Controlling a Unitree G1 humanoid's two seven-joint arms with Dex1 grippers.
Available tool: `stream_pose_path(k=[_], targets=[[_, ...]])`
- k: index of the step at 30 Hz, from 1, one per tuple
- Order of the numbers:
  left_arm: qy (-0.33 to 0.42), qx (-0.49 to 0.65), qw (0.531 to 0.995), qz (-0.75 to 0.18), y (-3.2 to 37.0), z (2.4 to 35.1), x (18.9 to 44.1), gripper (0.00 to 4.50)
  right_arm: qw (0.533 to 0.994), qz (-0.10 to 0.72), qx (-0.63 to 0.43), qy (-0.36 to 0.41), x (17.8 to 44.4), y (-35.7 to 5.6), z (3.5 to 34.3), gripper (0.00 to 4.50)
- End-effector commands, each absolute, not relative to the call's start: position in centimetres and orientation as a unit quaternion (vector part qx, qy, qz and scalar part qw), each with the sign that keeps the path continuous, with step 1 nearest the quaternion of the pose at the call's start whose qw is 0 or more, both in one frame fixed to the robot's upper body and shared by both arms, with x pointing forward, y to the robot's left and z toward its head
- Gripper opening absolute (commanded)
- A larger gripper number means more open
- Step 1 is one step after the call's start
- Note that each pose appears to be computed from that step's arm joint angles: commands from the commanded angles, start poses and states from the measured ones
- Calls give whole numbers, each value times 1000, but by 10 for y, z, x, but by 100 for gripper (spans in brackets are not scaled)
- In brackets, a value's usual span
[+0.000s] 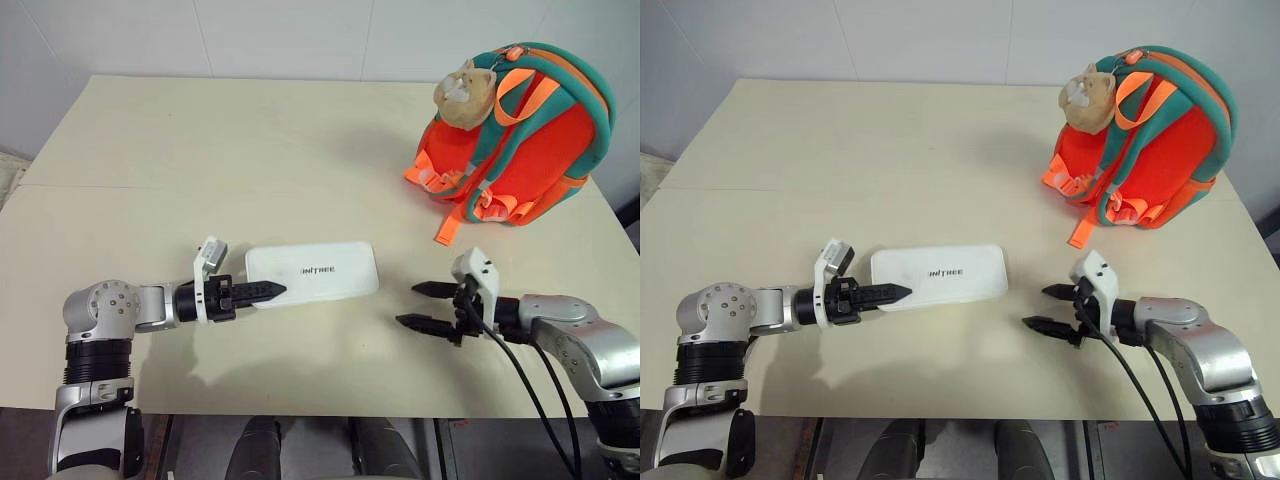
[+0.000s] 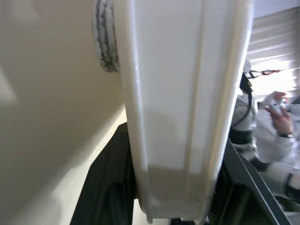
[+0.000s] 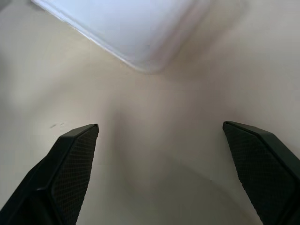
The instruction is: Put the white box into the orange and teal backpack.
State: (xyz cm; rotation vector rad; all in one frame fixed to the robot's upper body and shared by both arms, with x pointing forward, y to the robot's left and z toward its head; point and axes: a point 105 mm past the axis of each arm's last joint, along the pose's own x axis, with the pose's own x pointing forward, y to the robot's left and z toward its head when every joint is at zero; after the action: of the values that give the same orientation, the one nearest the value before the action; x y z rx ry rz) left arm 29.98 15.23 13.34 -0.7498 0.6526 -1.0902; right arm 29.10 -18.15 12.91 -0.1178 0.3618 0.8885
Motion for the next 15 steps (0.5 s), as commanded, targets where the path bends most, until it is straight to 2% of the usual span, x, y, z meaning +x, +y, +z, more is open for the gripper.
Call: stream_pose_path(k=[1, 4, 10, 15], targets=[[208, -297, 762, -538, 160, 159, 303, 143, 922, 367, -66, 105, 299, -201, 163, 450], [177, -274, 771, -548, 163, 165, 307, 143, 951, 293, -72, 62, 312, -229, 183, 450], [141, -220, 779, -570, 165, 170, 311, 143, 981, 165, -105, 1, 343, -280, 212, 450], [132, -213, 775, -580, 164, 171, 312, 143, 982, 149, -107, -35, 366, -292, 231, 450]])
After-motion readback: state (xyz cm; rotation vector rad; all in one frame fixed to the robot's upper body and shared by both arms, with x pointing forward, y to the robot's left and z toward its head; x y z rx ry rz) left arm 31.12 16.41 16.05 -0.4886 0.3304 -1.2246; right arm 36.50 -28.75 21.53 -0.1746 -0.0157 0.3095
